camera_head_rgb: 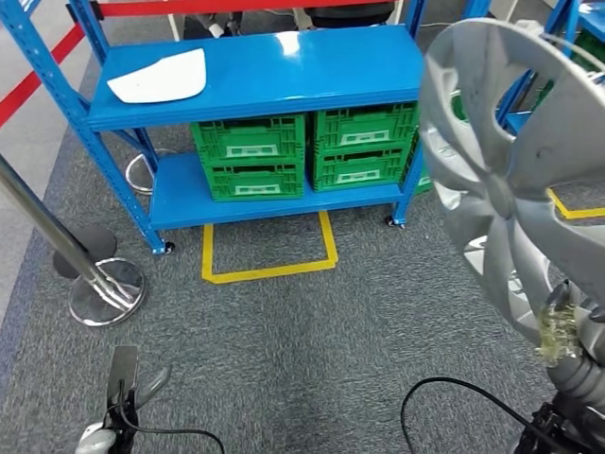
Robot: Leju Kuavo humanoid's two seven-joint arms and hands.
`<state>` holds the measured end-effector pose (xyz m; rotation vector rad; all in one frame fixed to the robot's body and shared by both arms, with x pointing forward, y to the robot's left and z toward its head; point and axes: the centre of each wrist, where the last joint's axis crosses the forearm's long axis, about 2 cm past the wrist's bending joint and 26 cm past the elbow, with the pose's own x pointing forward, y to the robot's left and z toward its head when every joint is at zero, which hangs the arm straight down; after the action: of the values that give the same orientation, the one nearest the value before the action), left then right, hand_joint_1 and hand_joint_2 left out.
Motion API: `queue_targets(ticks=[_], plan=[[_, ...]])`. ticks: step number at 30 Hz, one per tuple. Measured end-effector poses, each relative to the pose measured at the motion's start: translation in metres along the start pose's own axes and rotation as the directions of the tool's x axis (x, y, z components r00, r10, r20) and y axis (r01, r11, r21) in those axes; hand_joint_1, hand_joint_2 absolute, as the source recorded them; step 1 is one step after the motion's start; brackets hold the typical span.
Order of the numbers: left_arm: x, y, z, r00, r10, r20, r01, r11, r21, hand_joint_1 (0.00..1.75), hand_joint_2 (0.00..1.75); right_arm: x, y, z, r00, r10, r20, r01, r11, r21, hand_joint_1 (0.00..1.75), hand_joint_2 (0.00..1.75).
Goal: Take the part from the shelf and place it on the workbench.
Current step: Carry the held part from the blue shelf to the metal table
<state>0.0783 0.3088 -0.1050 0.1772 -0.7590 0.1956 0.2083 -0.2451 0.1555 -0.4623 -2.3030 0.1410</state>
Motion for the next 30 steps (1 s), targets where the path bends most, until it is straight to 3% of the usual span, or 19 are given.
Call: queue_targets(ticks=[14, 30], plan=[[-0.001, -0.002, 0.001, 1.000, -0.005, -0.002, 0.005, 1.000, -0.003, 0.00, 1.75, 0.006, 0.007, 0.005, 0.999, 0.013, 0.035, -0.014, 0.999, 0.035, 1.75, 1.75], [-0.005, -0.004, 0.004, 1.000, -0.005, -0.015, 0.005, 1.000, -0.006, 0.00, 1.75, 0.010, 0.012, 0.011, 1.000, -0.028, -0.007, 0.029, 0.999, 0.041, 1.75, 1.75]])
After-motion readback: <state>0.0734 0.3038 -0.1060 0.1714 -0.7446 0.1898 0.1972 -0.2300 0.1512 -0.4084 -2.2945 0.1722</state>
